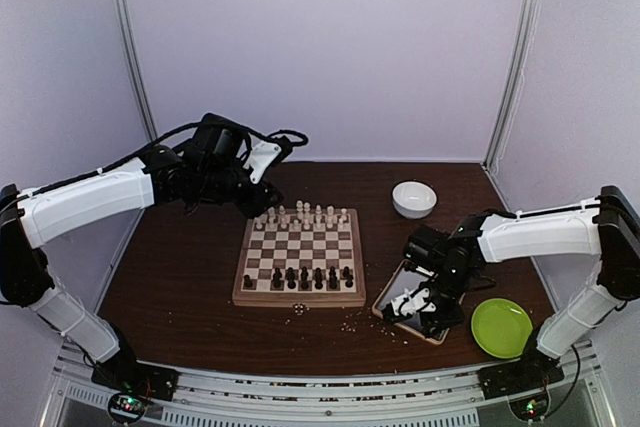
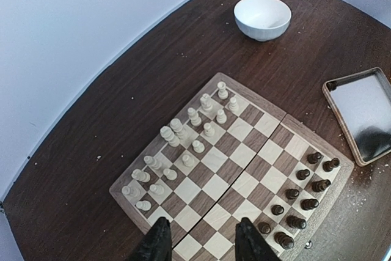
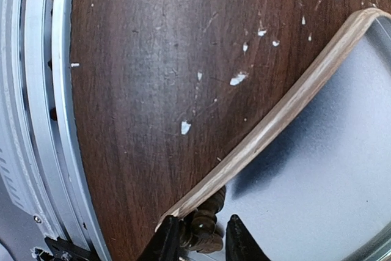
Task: Set up the chess pieces on the board
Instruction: Pick up the pawn from the storage box.
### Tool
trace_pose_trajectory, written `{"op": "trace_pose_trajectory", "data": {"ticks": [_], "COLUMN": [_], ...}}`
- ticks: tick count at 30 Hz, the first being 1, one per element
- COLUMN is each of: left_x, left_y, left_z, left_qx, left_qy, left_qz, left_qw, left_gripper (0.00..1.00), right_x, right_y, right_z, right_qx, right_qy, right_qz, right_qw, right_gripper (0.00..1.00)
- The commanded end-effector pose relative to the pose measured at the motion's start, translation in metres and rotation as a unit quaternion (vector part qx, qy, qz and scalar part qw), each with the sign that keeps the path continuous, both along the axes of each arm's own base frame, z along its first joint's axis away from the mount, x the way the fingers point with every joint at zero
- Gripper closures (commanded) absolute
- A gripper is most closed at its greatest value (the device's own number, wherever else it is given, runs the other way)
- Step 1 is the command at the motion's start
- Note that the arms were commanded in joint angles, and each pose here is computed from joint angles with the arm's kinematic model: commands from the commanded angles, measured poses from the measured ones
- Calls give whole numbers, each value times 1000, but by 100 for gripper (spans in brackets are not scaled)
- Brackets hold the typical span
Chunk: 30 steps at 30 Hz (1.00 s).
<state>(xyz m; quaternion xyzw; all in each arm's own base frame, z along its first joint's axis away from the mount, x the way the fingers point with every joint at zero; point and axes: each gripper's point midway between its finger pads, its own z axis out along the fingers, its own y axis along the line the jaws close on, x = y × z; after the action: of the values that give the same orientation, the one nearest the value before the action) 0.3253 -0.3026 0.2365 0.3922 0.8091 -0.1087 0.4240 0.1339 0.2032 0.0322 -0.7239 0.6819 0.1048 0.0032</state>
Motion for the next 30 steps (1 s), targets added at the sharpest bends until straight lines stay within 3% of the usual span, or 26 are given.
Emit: {"op": "trace_pose_trajectory", "data": {"ticks": [1, 12, 23, 30], "left_x": [5, 2, -1, 0], "left_y": [-4, -8, -11, -9], "left_z": [7, 3, 2, 6], "left_qx": [-13, -15, -14, -11], "left_qy": [-13, 0, 10, 3], "left_qz": [5, -8, -18, -16], "left_qw": [1000, 1000, 1000, 1000], "left_gripper": [63, 63, 63, 63], "right_x": [2, -1, 25, 42], "right_y": [8, 12, 12, 18], "right_z": [1, -1, 14, 36], "right_qx": [8, 9, 50, 76], "right_qy": [2, 33, 167, 153], "right_qz": [4, -7, -116, -134], "right_qw": [1000, 999, 978, 976], "right_gripper": [77, 91, 93, 93]}}
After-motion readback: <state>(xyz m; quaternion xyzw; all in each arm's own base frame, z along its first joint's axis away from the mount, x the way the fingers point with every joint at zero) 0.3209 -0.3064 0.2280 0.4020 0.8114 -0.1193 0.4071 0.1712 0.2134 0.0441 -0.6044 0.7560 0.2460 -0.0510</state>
